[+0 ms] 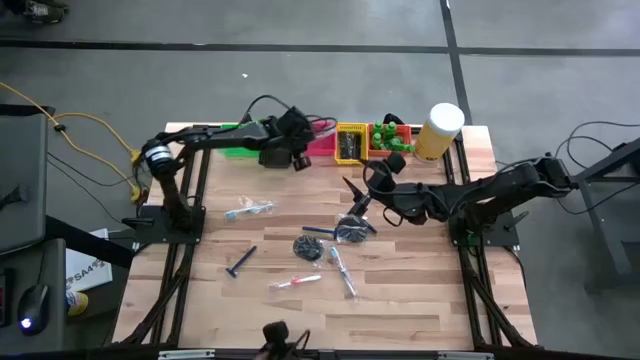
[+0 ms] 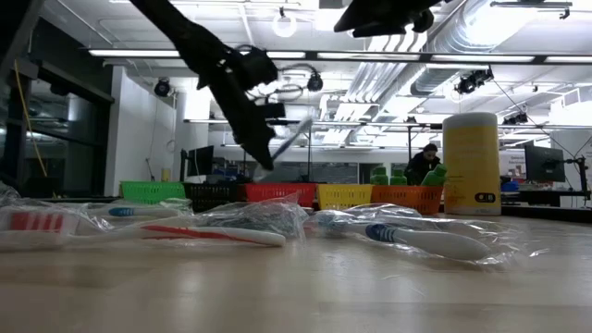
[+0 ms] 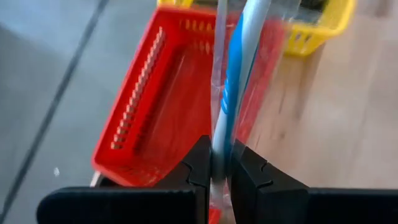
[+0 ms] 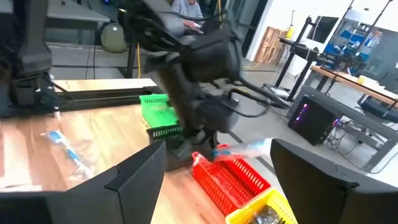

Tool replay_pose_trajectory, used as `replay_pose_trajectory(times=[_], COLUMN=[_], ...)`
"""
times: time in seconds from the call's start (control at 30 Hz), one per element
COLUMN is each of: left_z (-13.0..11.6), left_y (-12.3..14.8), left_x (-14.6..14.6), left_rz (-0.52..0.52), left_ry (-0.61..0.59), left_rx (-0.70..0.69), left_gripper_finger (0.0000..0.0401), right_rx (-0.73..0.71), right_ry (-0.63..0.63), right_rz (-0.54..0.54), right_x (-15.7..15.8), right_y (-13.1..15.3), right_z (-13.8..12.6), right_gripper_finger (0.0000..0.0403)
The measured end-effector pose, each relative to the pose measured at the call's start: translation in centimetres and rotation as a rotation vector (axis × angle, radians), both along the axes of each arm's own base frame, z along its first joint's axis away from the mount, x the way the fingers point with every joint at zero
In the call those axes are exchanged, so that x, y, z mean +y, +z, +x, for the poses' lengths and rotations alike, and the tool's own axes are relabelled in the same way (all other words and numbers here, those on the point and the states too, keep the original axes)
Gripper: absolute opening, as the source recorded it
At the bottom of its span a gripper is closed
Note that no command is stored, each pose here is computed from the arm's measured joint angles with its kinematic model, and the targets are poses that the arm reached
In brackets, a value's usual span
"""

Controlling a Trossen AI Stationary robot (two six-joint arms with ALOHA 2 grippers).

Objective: Pick & Place Travel size toiletries
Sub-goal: Put the blue toothbrush into the red basket

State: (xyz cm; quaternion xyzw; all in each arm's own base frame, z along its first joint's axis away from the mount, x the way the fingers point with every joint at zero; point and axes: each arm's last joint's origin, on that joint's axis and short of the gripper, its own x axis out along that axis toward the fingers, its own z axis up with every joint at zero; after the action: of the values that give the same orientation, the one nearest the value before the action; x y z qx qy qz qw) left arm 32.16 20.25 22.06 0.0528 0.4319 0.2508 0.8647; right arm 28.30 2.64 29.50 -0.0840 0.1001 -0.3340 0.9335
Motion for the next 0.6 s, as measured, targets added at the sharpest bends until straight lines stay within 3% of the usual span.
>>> replay_pose_trajectory(times=[0.37, 0.6], left_z=[1.8, 1.5], left_y=[-0.6, -0.8], left_x=[2.1, 2.2], left_rz=[-0.043, -0.057], left_ry=[0.042, 0.174], left_rx=[0.041, 0.043], left_gripper_finger=[0.0044, 0.0034], right_rx=[0.007, 0.012], right_ry=[0.018, 0.016], right_rz=[0.004, 0.012], right_x=[0.4, 0.4], right_y=[-0.1, -0.2], right_z=[0.0, -0.1], right_gripper_finger=[0.0281, 0.0281])
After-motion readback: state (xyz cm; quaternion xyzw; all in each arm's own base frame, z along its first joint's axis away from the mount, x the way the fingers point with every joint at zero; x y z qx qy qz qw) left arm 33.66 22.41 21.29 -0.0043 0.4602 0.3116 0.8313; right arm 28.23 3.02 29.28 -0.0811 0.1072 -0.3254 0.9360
